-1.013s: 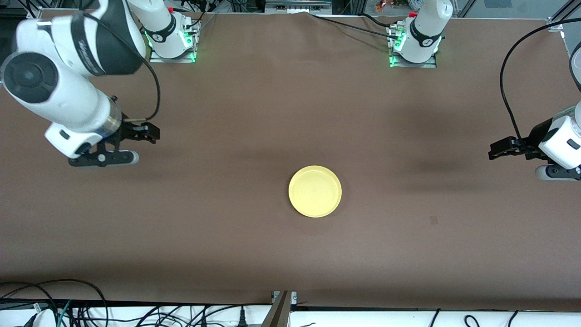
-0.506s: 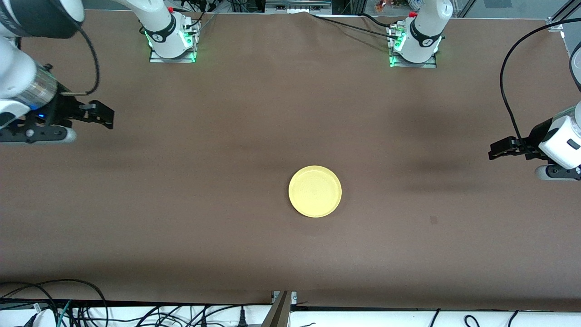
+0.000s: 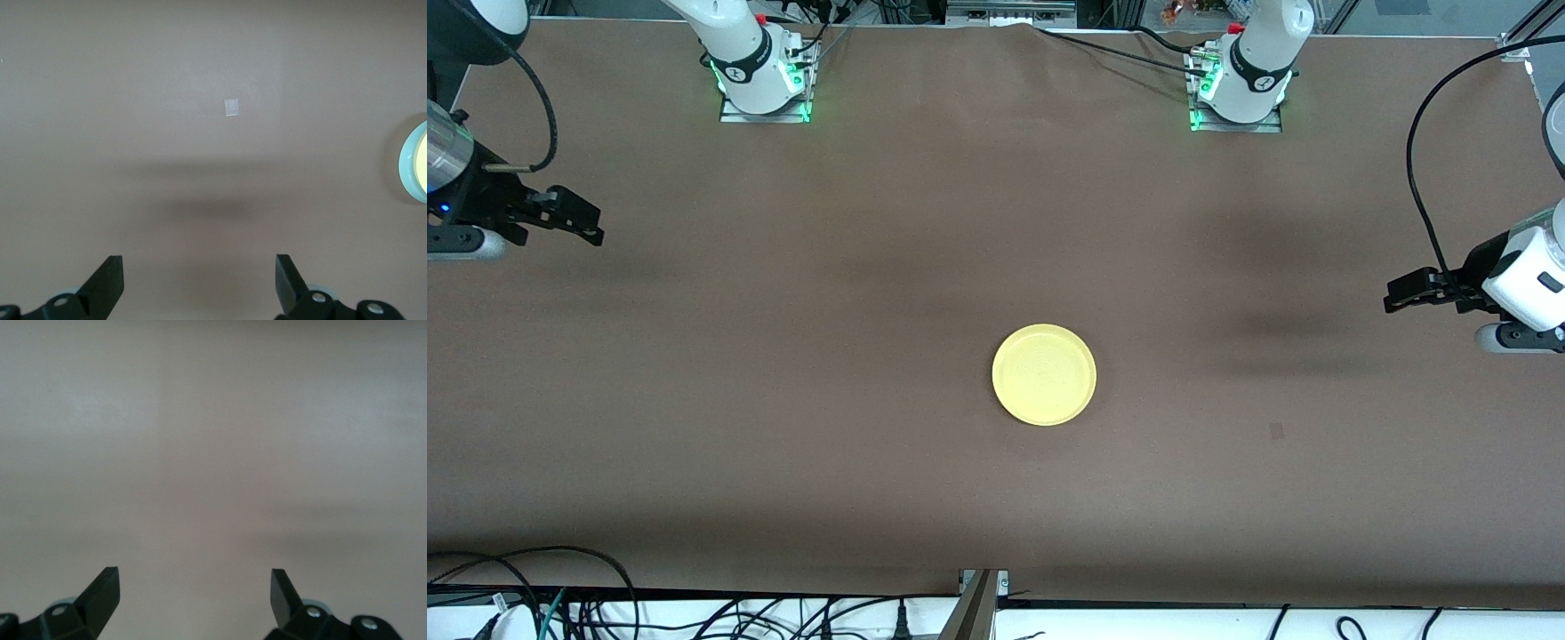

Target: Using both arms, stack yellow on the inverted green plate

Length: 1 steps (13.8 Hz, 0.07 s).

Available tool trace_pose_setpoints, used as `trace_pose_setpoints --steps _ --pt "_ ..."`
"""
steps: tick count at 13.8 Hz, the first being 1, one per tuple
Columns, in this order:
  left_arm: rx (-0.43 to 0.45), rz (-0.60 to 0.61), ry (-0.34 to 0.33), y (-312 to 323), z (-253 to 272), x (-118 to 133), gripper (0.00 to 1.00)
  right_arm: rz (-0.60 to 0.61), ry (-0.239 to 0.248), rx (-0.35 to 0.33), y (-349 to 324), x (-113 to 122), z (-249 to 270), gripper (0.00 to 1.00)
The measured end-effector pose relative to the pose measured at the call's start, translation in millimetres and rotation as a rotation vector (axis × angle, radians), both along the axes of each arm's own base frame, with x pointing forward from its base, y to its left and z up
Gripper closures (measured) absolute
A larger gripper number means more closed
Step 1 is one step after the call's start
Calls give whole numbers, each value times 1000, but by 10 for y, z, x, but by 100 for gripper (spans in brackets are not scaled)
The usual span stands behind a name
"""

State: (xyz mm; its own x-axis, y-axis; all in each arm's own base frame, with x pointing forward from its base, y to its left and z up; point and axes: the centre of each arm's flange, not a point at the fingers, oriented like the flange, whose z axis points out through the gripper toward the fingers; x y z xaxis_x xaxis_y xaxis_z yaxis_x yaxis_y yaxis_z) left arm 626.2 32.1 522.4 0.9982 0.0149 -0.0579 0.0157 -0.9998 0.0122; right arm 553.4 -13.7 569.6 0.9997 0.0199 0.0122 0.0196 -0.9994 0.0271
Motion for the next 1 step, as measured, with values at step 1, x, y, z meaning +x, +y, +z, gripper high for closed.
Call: trace_pose_setpoints --steps 1 --pt "0 0 0 0 0 0 0 1 -3 0 -35 -33 15 0"
